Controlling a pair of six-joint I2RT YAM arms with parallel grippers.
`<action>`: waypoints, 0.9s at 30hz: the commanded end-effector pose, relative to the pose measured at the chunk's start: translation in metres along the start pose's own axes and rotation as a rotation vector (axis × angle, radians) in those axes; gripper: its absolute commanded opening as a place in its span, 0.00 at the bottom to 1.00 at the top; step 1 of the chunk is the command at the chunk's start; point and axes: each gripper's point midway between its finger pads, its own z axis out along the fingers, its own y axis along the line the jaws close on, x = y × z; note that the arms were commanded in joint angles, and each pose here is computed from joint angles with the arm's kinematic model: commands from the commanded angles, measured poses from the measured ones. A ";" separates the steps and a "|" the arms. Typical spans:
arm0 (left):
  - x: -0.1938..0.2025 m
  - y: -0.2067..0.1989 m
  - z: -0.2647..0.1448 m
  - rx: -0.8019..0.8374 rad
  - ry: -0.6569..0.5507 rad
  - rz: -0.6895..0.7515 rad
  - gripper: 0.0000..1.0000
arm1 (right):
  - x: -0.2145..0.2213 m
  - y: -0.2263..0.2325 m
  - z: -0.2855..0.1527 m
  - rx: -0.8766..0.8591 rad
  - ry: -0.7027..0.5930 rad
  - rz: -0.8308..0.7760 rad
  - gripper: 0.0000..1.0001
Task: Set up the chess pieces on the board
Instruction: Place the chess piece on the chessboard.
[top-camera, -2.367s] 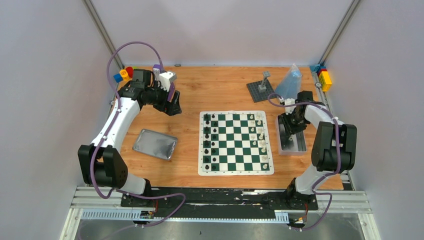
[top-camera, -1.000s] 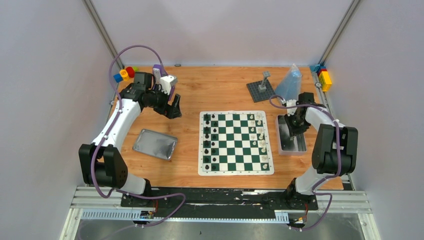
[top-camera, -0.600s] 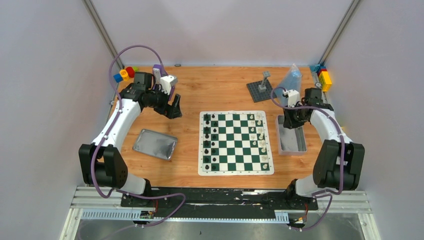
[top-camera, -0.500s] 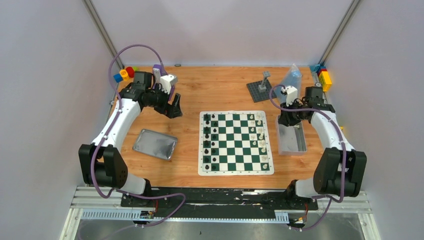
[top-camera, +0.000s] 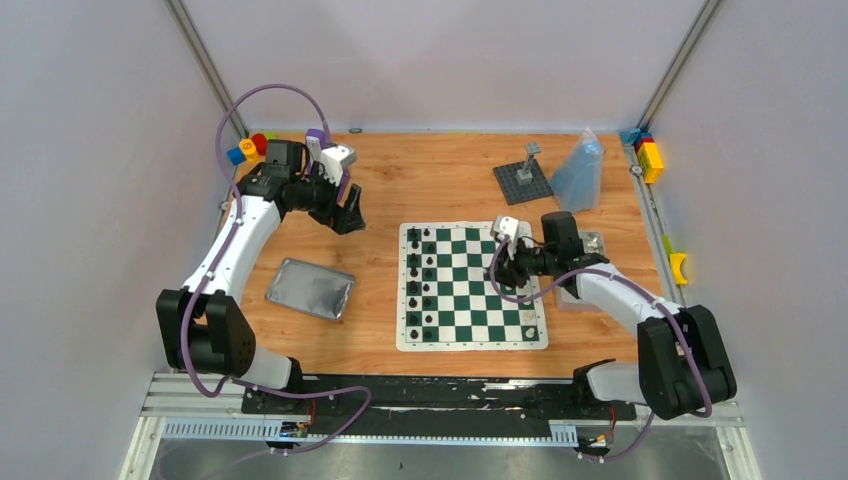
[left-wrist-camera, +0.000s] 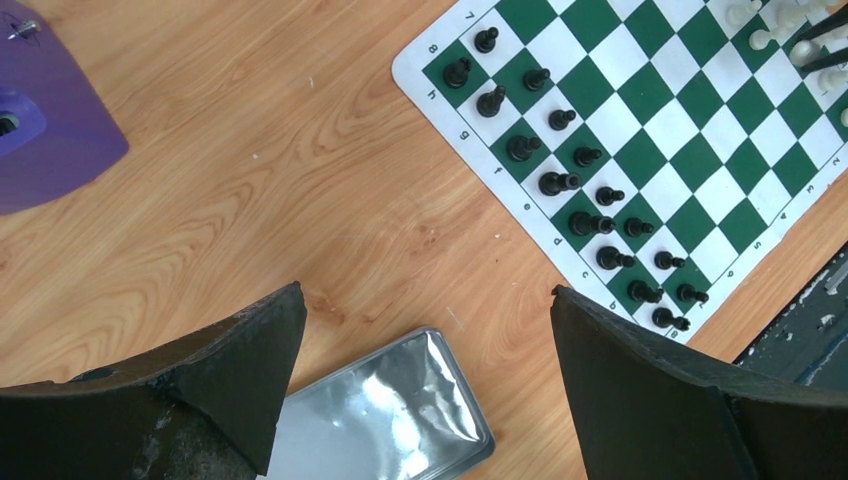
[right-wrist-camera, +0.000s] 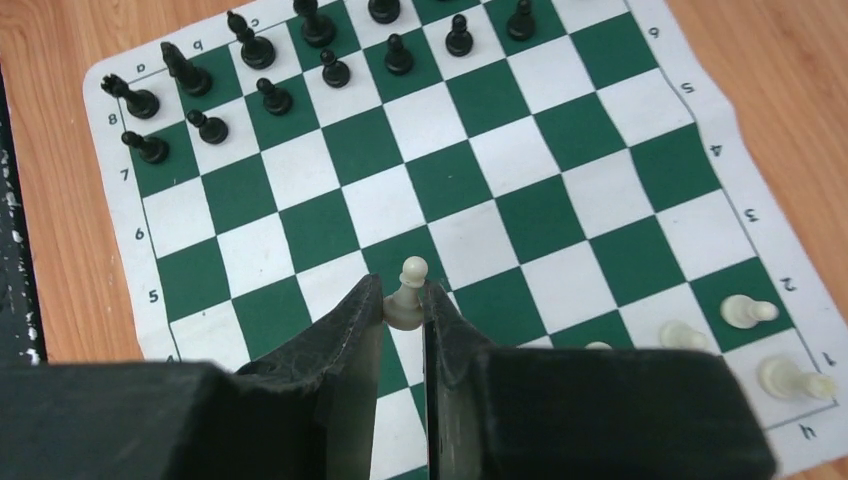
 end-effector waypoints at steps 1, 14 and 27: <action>-0.022 0.003 -0.008 -0.009 -0.068 0.071 1.00 | -0.035 0.002 0.010 0.007 -0.181 -0.181 0.02; -0.008 0.007 0.005 -0.010 -0.051 0.036 1.00 | -0.048 0.041 0.037 -0.108 -0.203 -0.054 0.02; -0.001 0.010 0.005 -0.031 -0.036 0.029 1.00 | -0.026 0.070 0.071 -0.113 -0.247 -0.160 0.02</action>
